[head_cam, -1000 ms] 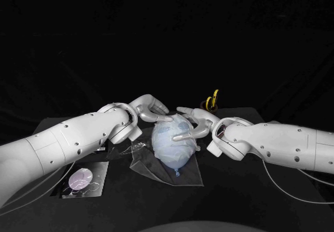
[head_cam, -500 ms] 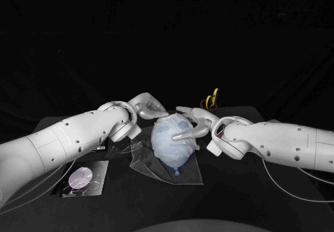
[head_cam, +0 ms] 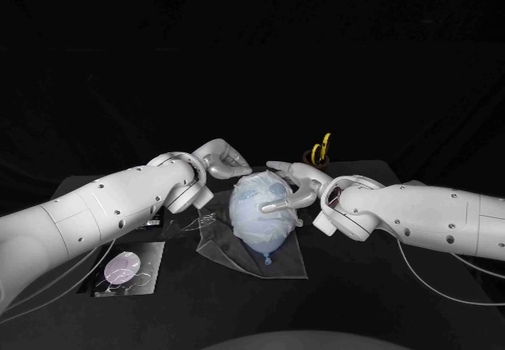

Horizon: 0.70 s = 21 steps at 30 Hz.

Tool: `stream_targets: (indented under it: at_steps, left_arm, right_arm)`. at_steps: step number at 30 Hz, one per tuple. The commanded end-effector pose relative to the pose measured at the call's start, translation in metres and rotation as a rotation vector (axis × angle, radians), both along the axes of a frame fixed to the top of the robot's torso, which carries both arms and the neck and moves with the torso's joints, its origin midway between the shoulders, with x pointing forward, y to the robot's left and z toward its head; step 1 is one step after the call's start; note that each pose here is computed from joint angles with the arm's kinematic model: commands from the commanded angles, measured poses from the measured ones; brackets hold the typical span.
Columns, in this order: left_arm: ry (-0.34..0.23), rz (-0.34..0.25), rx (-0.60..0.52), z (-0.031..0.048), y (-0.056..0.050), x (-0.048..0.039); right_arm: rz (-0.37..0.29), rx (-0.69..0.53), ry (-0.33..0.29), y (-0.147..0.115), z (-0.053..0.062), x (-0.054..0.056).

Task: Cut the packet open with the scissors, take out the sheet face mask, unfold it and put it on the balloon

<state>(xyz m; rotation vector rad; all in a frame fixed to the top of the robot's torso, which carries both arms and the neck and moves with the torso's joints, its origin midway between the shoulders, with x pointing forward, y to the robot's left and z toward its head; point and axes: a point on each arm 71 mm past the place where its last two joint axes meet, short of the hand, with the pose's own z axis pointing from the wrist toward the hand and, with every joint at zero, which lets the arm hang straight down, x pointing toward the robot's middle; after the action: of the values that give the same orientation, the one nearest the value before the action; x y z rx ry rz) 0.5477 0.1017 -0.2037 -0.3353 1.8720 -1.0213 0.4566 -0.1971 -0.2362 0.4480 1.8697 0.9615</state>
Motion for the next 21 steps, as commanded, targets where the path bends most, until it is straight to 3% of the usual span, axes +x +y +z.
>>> stream_targets:
  at_steps: [1, 9, 14, 21]
  left_arm:
    - [0.042, 0.044, -0.083, 0.0011, 0.0035, 0.0008]
    - [0.121, 0.016, -0.104, -0.0024, 0.0059, -0.0026]
    - [0.125, -0.015, -0.072, -0.0036, 0.0049, -0.0044]
    - [0.114, -0.01, -0.052, -0.0041, 0.0046, -0.0028]
  right_arm:
    - [0.019, -0.015, 0.01, 0.0012, -0.0025, -0.0019]
    - [0.019, -0.017, 0.011, 0.0008, -0.0027, -0.0019]
    - [0.02, -0.018, 0.012, 0.0013, -0.0029, -0.0018]
    - [0.021, -0.018, 0.013, 0.0016, -0.003, -0.0019]
